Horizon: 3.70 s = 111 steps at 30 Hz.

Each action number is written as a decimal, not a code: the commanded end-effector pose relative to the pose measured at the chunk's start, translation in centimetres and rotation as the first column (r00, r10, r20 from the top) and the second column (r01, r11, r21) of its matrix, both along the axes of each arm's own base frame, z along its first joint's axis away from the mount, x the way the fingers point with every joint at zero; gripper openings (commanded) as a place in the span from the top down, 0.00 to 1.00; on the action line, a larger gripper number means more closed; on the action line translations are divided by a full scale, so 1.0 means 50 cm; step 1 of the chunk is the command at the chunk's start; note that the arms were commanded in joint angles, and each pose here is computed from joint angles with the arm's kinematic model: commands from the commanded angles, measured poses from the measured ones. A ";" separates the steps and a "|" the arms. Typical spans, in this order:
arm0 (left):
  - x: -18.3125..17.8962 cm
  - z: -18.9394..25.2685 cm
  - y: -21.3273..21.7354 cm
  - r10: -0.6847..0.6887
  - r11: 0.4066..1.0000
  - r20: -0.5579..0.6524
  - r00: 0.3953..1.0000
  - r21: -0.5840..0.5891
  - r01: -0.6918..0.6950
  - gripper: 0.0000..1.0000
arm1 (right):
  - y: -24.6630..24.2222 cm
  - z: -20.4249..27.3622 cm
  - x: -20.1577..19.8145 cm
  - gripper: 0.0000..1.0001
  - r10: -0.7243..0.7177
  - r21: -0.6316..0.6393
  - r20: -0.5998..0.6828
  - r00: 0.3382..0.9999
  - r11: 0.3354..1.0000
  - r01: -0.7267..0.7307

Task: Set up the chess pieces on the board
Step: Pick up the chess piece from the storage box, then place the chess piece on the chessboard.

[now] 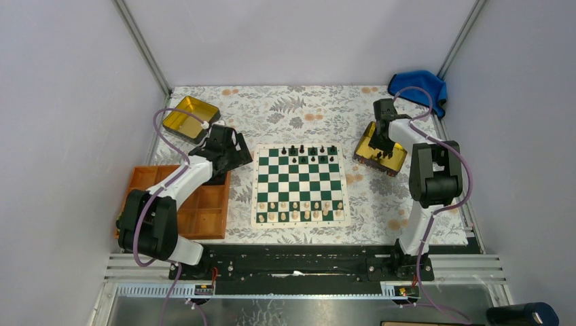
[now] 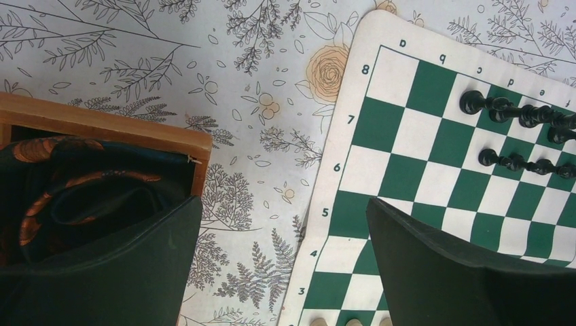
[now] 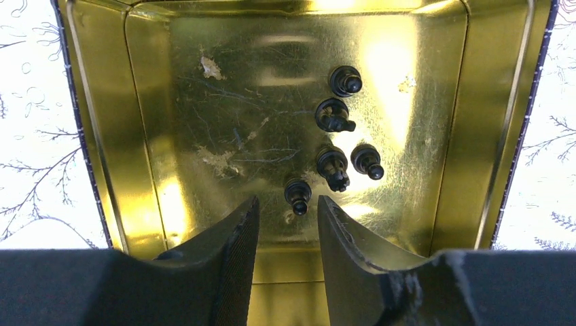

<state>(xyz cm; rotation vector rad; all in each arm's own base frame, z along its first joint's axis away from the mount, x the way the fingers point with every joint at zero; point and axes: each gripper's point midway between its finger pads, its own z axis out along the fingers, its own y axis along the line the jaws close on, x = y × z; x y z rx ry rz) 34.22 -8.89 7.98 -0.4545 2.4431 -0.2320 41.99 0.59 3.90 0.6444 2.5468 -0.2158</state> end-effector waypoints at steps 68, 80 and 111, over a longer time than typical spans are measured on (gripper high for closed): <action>-0.087 0.057 0.014 0.030 0.998 0.108 0.994 -0.061 -0.023 0.01 | 0.647 0.223 -0.030 1.00 0.685 -0.006 0.224 0.693 0.712 -0.702; -0.106 0.052 0.018 0.017 0.999 0.099 0.995 -0.053 -0.011 0.01 | 0.722 0.124 -0.049 1.00 0.755 -0.064 0.164 0.635 0.650 -0.757; -0.092 0.028 0.013 0.003 0.999 0.064 0.998 -0.041 0.000 0.01 | 0.726 0.015 -0.039 1.00 0.788 -0.104 0.093 0.609 0.616 -0.781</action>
